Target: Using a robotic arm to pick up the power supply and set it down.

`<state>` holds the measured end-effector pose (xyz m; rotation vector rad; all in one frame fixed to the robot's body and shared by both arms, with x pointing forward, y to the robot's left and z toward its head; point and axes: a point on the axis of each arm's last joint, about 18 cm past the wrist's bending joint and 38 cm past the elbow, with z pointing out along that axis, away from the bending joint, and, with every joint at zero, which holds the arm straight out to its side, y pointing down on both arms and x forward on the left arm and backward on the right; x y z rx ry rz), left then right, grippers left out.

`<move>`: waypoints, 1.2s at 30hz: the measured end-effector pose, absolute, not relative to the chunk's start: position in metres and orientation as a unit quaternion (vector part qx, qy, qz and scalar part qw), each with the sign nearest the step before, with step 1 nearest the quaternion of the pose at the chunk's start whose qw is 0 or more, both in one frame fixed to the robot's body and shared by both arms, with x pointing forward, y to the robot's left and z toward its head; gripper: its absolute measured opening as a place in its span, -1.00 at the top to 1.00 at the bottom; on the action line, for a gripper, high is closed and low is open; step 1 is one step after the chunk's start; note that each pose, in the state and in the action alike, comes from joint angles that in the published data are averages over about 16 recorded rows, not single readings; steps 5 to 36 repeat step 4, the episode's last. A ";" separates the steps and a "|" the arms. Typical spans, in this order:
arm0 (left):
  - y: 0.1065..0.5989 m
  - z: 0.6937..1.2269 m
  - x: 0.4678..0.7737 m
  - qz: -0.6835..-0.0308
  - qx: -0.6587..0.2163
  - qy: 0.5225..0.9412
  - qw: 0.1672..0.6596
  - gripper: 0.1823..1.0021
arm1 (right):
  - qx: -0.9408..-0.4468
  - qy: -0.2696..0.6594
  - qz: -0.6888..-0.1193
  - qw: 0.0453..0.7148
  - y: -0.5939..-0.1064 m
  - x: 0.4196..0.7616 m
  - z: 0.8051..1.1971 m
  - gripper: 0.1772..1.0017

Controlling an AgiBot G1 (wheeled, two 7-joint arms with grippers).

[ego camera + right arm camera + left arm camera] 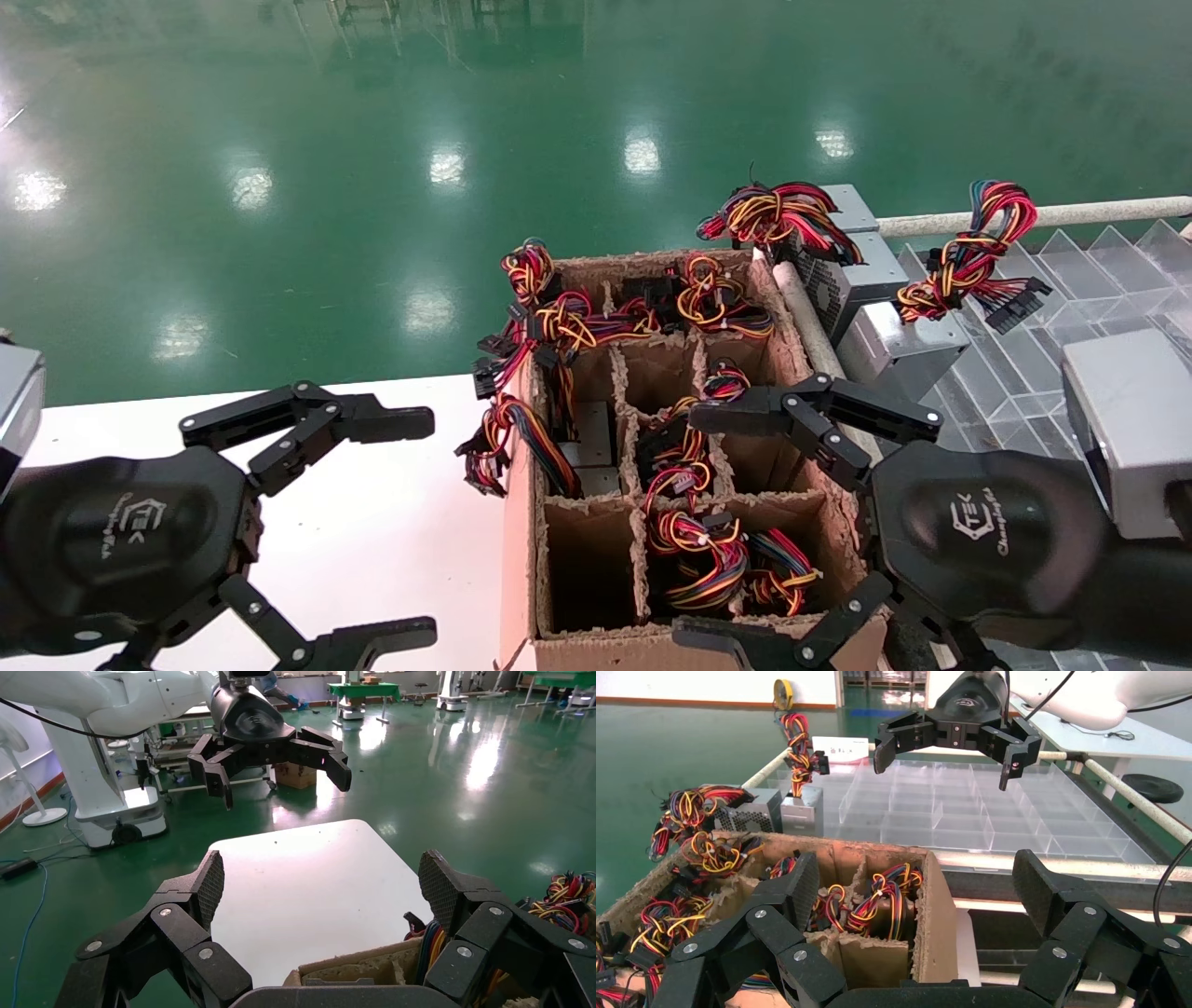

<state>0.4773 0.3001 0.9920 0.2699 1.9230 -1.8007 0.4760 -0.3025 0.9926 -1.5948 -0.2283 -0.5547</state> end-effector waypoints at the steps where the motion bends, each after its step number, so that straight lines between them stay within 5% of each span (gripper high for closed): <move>1: 0.300 0.992 0.477 -0.659 0.099 0.704 0.244 -1.00 | -0.704 -0.101 -0.245 0.659 -0.303 0.476 0.993 -1.00; 36: 0.300 0.992 0.477 -0.659 0.099 0.704 0.244 -1.00 | -0.704 -0.101 -0.245 0.659 -0.303 0.476 0.993 -1.00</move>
